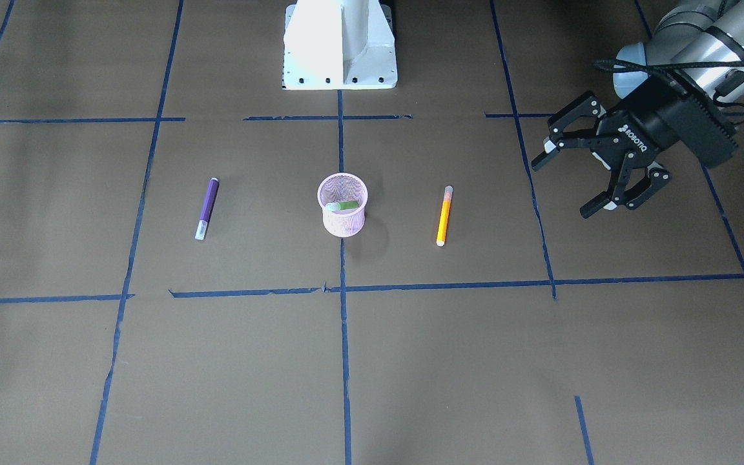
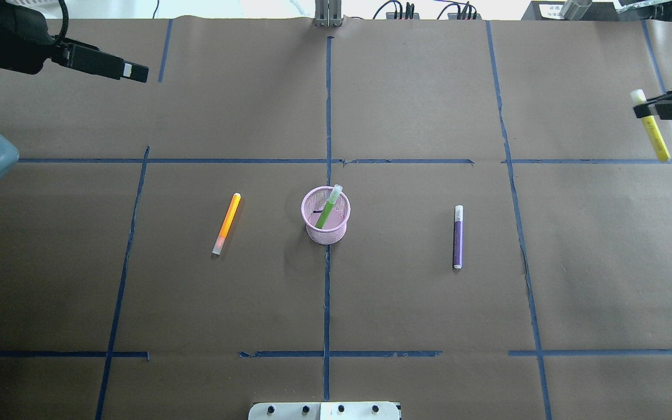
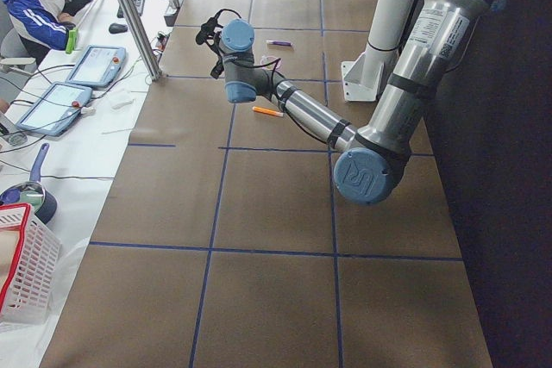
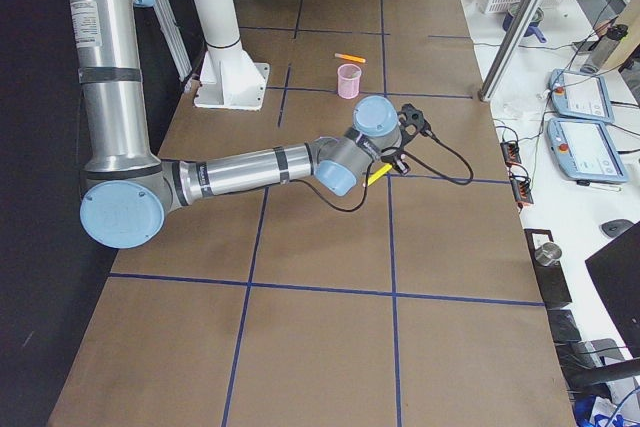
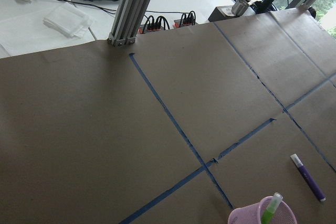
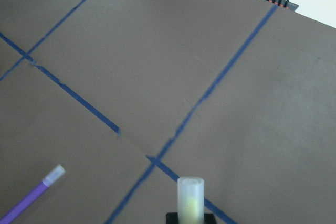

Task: Collect pens into pen holder

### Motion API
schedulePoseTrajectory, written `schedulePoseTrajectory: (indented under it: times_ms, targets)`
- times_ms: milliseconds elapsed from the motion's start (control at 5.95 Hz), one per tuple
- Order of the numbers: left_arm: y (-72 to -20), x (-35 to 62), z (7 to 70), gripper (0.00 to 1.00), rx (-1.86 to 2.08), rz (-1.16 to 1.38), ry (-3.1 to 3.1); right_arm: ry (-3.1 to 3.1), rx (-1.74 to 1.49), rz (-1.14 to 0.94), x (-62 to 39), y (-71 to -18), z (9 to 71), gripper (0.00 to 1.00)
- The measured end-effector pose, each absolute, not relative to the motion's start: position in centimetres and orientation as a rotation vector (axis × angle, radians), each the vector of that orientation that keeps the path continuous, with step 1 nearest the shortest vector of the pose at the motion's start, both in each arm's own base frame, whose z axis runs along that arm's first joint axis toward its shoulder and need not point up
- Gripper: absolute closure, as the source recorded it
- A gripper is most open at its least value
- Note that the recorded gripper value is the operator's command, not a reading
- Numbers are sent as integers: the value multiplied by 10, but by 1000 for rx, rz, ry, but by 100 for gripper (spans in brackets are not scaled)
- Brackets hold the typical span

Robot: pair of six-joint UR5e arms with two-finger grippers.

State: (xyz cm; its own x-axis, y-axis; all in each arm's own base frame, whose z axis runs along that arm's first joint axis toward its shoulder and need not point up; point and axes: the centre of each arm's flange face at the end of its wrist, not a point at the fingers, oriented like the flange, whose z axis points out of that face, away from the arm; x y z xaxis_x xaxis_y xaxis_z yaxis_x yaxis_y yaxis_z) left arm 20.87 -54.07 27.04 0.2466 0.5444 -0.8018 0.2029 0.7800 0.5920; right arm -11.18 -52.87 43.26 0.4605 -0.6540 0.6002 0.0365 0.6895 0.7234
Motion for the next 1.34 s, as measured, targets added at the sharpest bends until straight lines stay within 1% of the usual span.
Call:
schedulePoseTrajectory:
  times_ms: [168,336,672,1008,1345]
  targets:
    - [-541,209,271,0,682,258,1327,-1026,834,-512,-164,-532,388,100]
    - [-543,210,274,0,682,261,1320,-1069,956,-484,-225,-522,350,100]
    - [-543,203,318,0,680,302,1242,-1186,1140,-351,-323,-481,297,100]
    - [-547,211,344,0,602,298,1176,-1248,1206,-270,-378,-453,257,100]
    - [-543,281,332,0,533,295,1101,-1254,1248,-200,-429,-438,225,100]
